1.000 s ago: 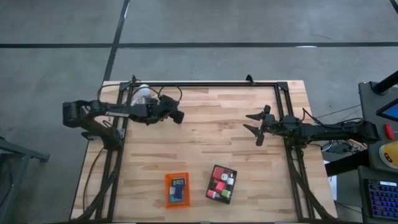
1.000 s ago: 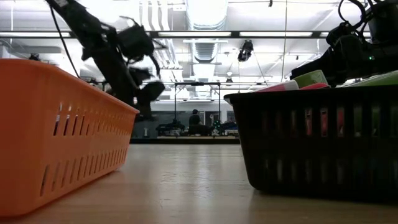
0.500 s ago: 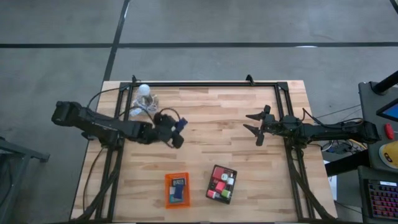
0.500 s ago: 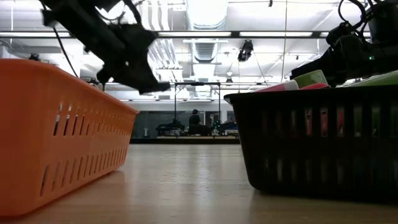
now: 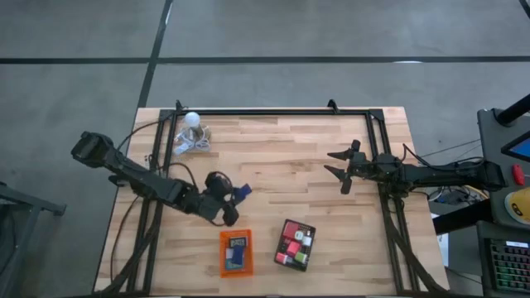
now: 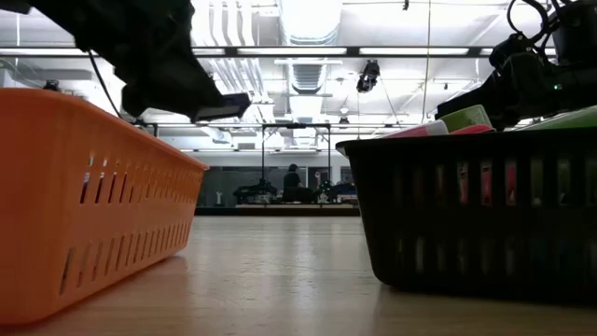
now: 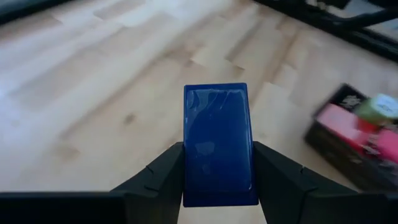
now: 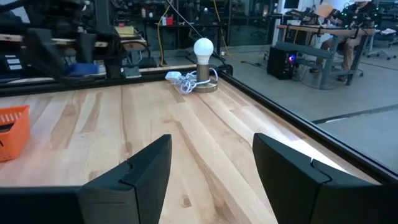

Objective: Pick & Place Office items
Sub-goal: Put the dark blue timer into the orange bin

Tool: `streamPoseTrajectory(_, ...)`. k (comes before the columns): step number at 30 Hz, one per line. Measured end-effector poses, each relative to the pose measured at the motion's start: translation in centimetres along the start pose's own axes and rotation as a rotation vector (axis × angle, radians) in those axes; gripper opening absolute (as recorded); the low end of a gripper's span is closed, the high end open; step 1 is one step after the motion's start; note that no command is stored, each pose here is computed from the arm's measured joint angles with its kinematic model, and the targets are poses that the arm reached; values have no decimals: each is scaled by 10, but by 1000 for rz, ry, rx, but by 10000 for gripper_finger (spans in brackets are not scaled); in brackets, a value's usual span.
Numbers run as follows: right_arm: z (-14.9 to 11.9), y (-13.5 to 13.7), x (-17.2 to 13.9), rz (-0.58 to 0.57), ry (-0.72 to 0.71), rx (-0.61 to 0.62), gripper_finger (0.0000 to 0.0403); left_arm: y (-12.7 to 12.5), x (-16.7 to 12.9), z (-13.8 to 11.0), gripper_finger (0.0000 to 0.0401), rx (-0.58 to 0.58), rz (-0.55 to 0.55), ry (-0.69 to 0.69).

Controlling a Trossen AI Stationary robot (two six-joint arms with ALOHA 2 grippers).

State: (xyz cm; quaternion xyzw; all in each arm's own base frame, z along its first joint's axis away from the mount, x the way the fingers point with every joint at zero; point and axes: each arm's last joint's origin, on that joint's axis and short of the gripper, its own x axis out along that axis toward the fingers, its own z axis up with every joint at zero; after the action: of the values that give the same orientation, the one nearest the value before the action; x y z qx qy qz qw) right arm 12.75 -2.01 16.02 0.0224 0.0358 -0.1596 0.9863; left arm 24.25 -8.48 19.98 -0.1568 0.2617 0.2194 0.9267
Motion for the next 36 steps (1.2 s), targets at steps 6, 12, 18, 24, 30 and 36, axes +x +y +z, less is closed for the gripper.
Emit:
streamPoseTrajectory(6,0,0,0,1,0,1,219,-24,-8,-24,166,-26,-95,28)
streamPoseTrajectory(12,0,0,0,0,1,0,219,-53,-21,-51,167,-3,-235,32)
streamPoseTrajectory(18,0,0,0,0,0,0,219,-74,-39,-72,167,3,-341,-11)
streamPoseTrajectory(24,0,0,0,0,0,0,219,-82,-41,-88,167,-18,-380,5)
streamPoseTrajectory(30,0,0,0,1,0,1,219,-85,-36,-97,167,-46,-389,45)
streamPoseTrajectory(36,0,0,0,1,0,0,219,-86,-30,-107,167,-43,-405,120)
